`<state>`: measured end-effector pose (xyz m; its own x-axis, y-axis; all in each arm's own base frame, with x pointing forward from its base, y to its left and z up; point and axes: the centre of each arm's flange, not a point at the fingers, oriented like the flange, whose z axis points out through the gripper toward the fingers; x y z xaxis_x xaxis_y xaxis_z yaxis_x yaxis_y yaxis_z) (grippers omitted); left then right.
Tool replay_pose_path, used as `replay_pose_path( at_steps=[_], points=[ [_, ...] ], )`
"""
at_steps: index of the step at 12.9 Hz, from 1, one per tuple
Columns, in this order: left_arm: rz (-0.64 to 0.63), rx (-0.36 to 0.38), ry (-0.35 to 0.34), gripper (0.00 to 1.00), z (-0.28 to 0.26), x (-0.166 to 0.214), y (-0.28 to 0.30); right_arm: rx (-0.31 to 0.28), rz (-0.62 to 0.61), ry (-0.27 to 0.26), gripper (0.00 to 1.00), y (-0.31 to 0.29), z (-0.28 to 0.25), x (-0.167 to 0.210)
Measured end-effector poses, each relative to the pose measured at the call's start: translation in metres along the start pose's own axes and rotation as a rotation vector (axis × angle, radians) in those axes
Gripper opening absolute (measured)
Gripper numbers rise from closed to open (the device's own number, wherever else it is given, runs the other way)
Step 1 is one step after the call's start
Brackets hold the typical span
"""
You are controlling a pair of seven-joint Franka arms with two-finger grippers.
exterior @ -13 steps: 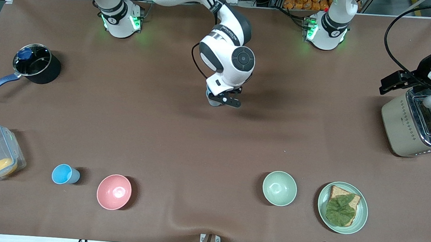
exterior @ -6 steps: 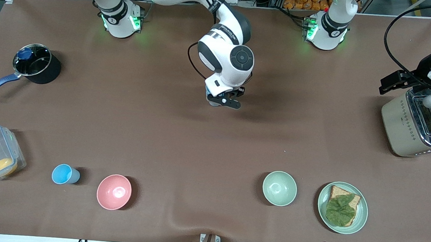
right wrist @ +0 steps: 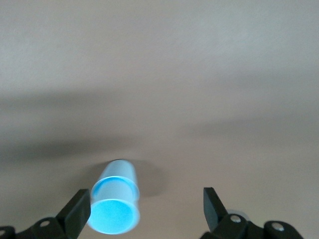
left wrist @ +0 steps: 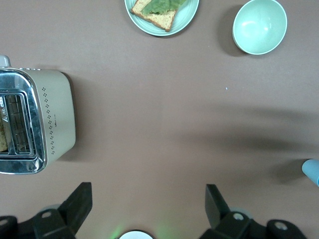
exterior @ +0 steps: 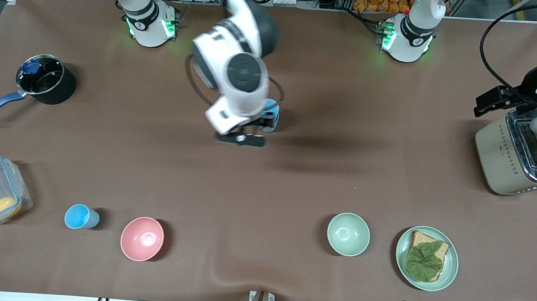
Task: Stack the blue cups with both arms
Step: 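Open the right gripper and draw it back from the stacked cups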
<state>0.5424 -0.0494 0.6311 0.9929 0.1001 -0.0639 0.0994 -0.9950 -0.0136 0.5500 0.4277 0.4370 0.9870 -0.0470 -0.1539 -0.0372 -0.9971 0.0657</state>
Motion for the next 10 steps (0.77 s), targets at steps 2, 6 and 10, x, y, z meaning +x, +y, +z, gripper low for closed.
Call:
replay_pose_path(
  at_steps=[2,6,10],
  points=[
    [-0.001,-0.001,0.007,1.00,-0.009,-0.002,-0.001,0.023,-0.061,0.008,1.00,0.082,-0.048,0.031],
    [0.001,-0.002,0.009,1.00,-0.015,-0.004,0.000,0.017,-0.092,0.031,1.00,0.238,-0.121,0.049],
    [0.008,0.003,-0.012,1.00,-0.013,-0.007,0.003,0.029,-0.042,0.058,1.00,0.352,-0.155,0.030]
  ],
)
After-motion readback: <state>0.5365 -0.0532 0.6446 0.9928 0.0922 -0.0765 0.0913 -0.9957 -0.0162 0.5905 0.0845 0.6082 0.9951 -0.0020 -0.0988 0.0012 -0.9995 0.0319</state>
